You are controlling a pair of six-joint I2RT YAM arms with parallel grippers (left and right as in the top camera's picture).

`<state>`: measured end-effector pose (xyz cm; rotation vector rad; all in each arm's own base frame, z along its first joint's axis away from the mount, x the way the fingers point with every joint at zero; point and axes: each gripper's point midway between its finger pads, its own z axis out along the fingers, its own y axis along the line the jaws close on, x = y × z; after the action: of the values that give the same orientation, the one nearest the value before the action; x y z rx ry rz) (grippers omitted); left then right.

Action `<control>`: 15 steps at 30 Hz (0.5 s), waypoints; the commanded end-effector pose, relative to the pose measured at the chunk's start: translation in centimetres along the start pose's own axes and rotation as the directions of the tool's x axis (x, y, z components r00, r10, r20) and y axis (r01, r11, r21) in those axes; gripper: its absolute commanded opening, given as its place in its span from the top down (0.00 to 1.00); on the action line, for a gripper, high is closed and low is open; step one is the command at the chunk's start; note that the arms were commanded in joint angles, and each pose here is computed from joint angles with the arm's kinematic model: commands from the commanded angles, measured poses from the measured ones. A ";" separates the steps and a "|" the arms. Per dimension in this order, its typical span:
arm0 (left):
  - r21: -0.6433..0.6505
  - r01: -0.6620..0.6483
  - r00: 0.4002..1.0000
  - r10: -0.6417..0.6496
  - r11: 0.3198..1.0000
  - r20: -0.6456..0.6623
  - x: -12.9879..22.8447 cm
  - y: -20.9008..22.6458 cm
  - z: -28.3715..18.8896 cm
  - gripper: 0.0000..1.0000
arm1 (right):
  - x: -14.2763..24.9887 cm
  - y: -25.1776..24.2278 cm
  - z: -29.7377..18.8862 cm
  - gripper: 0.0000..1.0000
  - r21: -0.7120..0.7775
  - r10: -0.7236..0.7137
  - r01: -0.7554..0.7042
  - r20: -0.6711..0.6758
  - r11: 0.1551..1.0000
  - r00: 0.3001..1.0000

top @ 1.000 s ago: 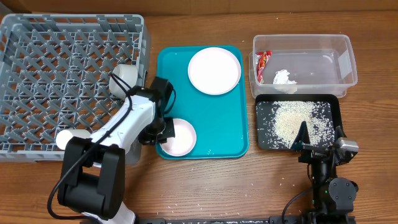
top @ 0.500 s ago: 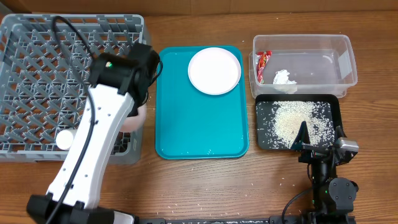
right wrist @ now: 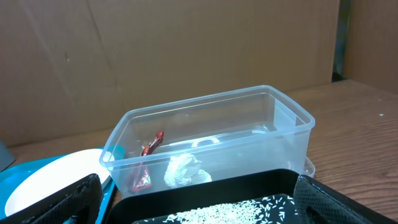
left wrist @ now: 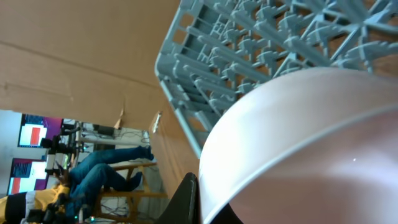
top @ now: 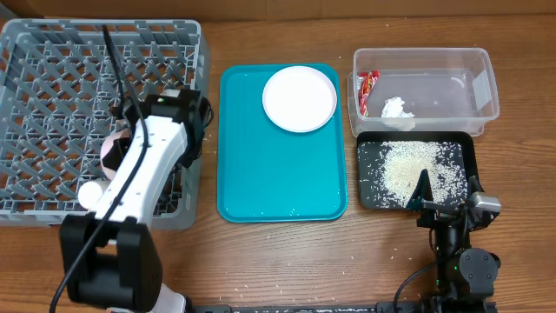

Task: Sort waste into correct bins and load items into the dishwasher
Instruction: 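Lift the pink bowl and lower it into the dish rack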

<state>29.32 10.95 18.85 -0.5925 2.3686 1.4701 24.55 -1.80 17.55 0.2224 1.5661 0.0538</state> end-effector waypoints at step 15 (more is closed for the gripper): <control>-0.012 -0.144 0.989 0.143 0.990 -0.035 1.1 -3.1 -0.1 0.96 | 0.2 -0.1 0.0 0.00 0.002 -0.003 0.003 0.002 1.000 1.000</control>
<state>30.03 11.01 18.26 -0.4405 2.3587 1.6376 24.55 -1.79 17.55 0.2221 1.5661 0.0541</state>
